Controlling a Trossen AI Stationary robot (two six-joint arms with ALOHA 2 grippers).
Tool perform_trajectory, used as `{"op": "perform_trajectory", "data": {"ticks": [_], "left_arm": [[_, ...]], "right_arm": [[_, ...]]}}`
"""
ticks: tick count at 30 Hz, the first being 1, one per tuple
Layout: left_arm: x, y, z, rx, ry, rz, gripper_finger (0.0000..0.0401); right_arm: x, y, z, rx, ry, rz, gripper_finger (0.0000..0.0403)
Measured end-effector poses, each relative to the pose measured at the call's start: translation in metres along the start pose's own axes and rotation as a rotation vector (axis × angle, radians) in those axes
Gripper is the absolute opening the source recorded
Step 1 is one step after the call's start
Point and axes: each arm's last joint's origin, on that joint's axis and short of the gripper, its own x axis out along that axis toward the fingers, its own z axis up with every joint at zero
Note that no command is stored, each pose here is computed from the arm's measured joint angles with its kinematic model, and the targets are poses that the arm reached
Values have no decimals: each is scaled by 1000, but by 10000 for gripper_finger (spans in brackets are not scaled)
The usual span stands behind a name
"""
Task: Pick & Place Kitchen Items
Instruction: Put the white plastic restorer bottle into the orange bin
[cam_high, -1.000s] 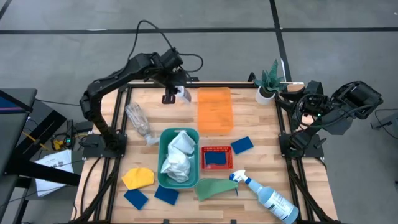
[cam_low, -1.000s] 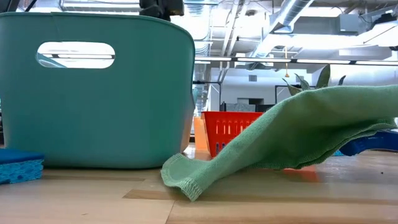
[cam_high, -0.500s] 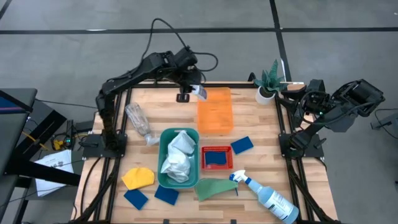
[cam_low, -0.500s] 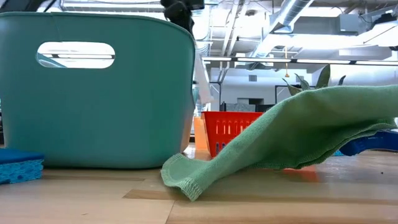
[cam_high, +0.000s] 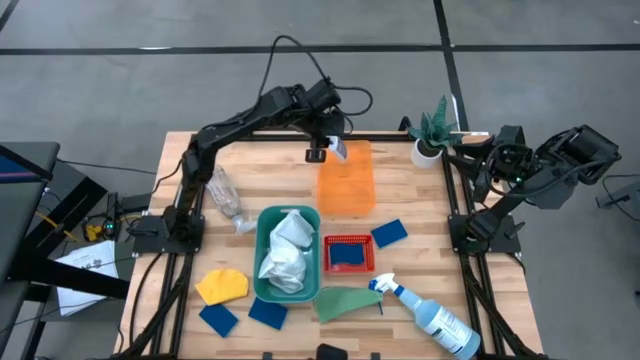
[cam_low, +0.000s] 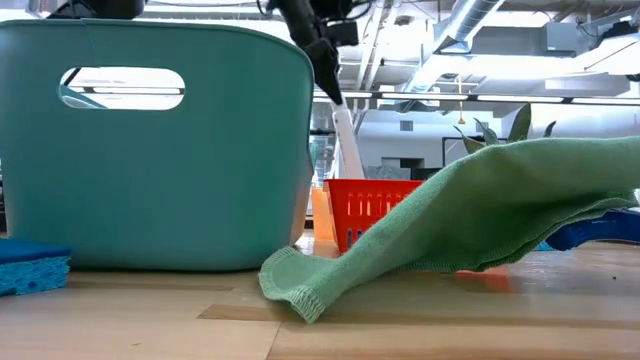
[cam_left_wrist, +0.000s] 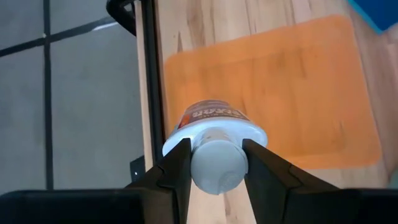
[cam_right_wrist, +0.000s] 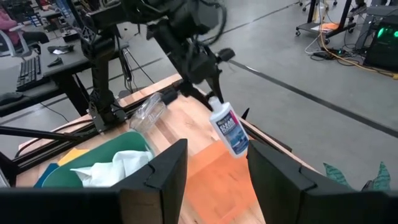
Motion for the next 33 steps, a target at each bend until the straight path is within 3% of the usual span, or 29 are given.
{"op": "perform_trajectory", "data": {"ticks": [10,33], "left_arm": [[28,-3,-2,-9,40,-44,110],[27,-12,-9,-82,91,-169,110]], "right_arm": [[-2,-5,1,-8,-19,-8,159],[-1,-4,1,-38,-19,-8,159]]}}
